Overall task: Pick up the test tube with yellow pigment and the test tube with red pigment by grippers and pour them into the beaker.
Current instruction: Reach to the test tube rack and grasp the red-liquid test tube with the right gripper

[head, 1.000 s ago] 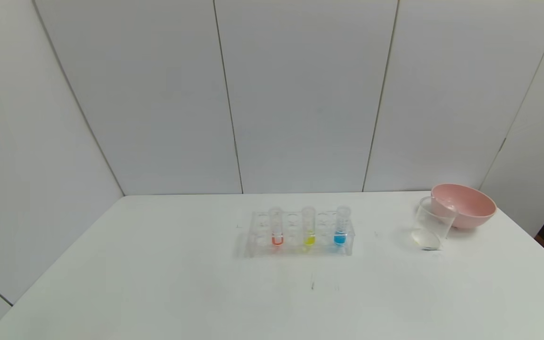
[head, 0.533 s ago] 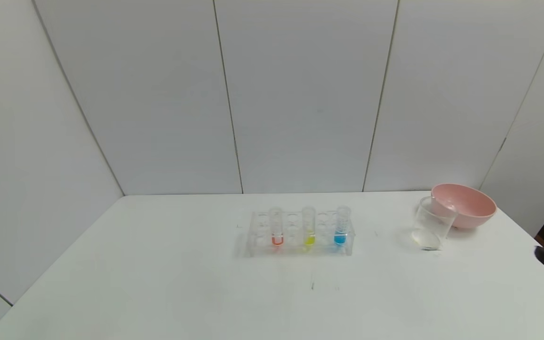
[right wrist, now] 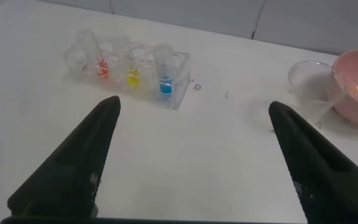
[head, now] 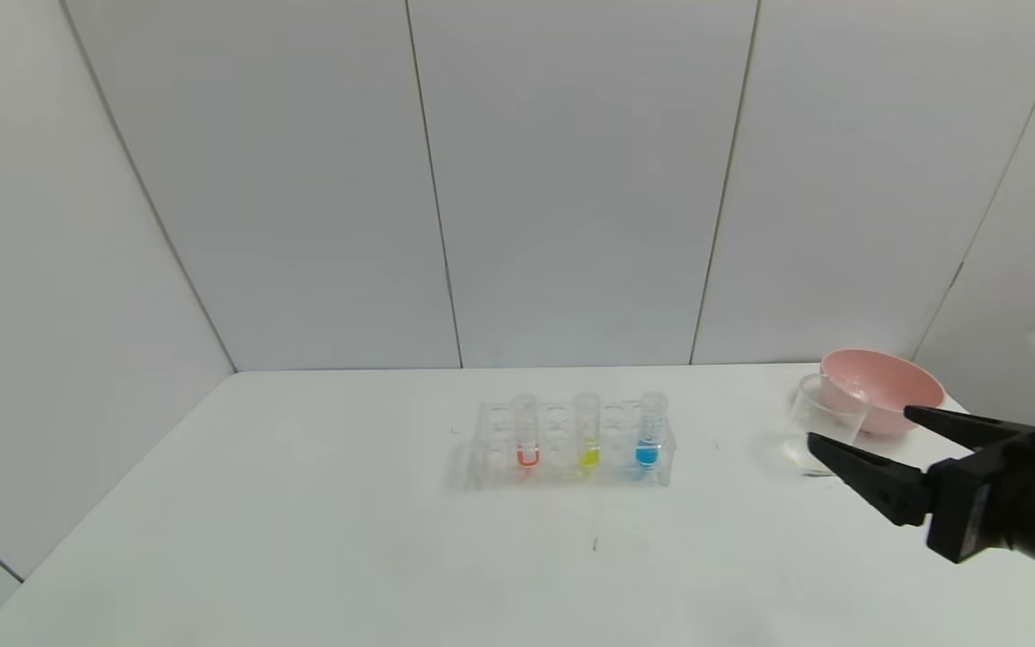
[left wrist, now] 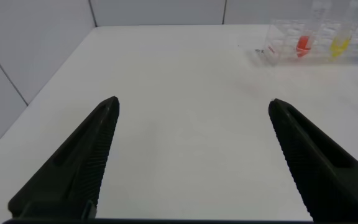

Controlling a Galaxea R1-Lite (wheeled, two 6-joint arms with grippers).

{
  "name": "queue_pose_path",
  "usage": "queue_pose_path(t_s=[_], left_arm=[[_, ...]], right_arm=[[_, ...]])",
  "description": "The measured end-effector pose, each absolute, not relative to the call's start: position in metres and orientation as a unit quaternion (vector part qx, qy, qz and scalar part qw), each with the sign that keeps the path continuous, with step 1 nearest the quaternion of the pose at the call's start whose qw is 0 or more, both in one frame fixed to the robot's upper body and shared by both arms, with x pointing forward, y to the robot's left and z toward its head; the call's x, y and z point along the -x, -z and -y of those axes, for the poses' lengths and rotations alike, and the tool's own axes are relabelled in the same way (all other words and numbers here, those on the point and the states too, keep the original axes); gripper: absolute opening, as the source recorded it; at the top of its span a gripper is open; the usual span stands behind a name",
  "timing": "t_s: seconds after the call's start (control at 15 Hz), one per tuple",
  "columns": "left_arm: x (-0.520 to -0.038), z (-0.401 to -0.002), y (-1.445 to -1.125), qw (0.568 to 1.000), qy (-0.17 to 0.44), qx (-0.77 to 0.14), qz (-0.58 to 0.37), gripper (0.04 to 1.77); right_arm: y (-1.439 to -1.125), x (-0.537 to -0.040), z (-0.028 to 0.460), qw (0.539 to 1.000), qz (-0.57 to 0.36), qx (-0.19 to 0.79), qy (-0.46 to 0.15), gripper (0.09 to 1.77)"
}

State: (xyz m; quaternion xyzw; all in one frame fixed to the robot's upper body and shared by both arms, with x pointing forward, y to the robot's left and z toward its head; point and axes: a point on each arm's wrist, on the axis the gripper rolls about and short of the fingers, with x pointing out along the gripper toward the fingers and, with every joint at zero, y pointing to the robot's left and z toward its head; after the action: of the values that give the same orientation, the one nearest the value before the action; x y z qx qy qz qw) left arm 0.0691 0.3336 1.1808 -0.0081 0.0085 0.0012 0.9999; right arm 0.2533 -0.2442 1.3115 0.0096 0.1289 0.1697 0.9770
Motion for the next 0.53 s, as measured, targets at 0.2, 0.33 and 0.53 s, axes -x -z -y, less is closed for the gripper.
queue_pose_path(t_s=[0.2,0.33,0.53], left_arm=[[-0.069,-0.334,-1.181,1.000,-0.001,0.008,-0.008,1.72],[-0.069,-0.334,-1.181,1.000,-0.001,0.008,-0.008,1.72],[-0.069,-0.334,-1.181,1.000,-0.001,0.008,-0.009,1.72]], right_arm=[[-1.299,-0.268,0.204,0.974,-0.141,0.002,-0.180,1.71],[-1.292,-0.278,0.178,0.970,-0.154,0.008,-0.188,1.71],[-1.284,-0.292,0.139,0.967,-0.166,0.006,-0.191,1.71]])
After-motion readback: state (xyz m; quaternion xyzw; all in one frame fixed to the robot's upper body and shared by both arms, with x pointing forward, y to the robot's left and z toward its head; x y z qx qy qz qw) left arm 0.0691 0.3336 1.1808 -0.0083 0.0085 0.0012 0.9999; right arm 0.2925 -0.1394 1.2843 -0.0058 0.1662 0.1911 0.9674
